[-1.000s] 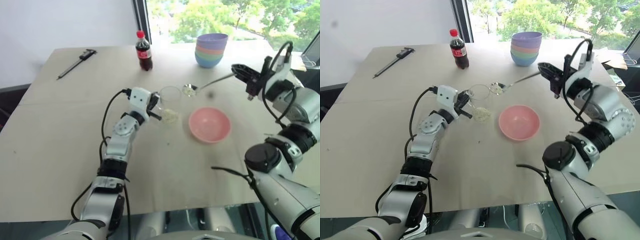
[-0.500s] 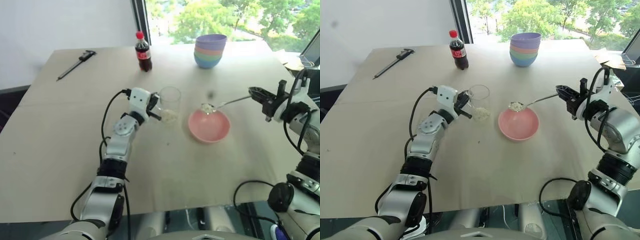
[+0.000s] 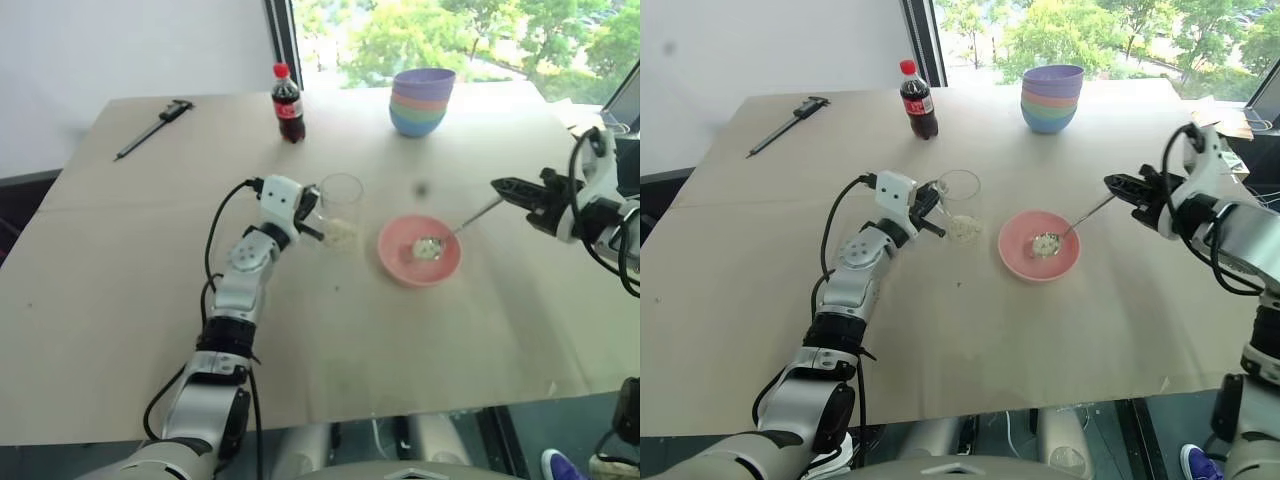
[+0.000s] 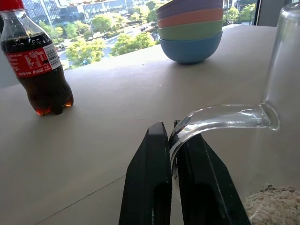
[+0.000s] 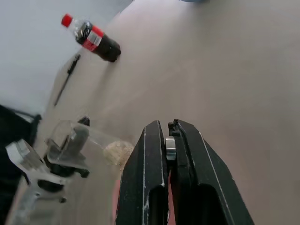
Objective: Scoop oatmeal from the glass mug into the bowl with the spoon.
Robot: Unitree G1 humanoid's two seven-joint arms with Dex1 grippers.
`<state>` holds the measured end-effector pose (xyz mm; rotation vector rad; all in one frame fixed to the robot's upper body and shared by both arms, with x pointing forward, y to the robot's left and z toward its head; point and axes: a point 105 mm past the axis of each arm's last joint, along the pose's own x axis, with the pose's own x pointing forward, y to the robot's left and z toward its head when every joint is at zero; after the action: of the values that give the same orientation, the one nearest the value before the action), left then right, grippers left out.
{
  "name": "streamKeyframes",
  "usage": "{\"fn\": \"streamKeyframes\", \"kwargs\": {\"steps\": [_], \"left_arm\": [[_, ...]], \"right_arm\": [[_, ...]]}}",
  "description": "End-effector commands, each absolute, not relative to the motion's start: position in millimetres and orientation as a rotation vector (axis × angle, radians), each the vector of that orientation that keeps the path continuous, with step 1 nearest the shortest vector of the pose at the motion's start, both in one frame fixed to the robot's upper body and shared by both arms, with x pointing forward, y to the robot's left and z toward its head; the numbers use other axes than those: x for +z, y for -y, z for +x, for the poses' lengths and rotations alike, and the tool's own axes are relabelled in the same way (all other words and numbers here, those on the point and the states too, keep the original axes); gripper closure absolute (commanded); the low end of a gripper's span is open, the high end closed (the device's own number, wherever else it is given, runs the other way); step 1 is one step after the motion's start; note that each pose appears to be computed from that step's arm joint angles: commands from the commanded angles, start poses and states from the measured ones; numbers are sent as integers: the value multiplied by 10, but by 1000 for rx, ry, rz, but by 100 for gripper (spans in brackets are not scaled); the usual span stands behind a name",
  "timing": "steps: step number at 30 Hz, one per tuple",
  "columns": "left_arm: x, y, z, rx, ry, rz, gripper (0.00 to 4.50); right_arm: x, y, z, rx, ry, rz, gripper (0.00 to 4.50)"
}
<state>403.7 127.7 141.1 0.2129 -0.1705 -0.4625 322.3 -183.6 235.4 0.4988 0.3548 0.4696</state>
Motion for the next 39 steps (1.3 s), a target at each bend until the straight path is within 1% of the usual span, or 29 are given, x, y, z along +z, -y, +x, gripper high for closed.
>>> {"fn": "streamKeyframes", "kwargs": {"steps": [1,4,5,9,12,15,19,20,23,26,30,32,36,39], "left_arm": [[1119,-1311,4022,-462,65,243,448],[1117,-1306,4018,-459,66,239,448],[1117,-1301,4014,-459,67,236,448],[1130,-1296,4002,-453,73,224,448],[1133,-1280,3981,-463,76,203,448],[1153,-1276,3958,-459,83,183,448],[1184,-1302,3941,-441,86,176,448],[1185,-1307,3936,-438,85,174,448],[1184,-1295,3914,-435,83,170,448],[1185,-1277,3900,-435,83,165,448],[1189,-1276,3895,-428,82,156,448],[1179,-1263,3889,-430,81,159,448],[1167,-1224,3871,-439,82,166,448],[1214,-1175,3850,-444,97,159,448]], "right_arm": [[2529,1692,3176,544,-280,256,450],[2600,1608,3194,570,-227,79,450],[2630,1568,3197,580,-197,-16,450],[2708,1426,3177,649,-115,-233,450],[2721,1354,3162,701,-71,-322,450],[2696,1287,3131,753,-61,-355,450],[2749,1316,3131,778,-71,-295,450],[2780,1324,3128,788,-77,-245,450],[2978,1372,3203,776,-62,7,450],[3167,1395,3298,749,-32,193,450],[3395,1285,3330,782,-1,414,450],[3453,1205,3340,804,-1,497,450],[3421,954,3388,841,-40,568,450],[3238,763,3475,841,-88,547,450]]}}
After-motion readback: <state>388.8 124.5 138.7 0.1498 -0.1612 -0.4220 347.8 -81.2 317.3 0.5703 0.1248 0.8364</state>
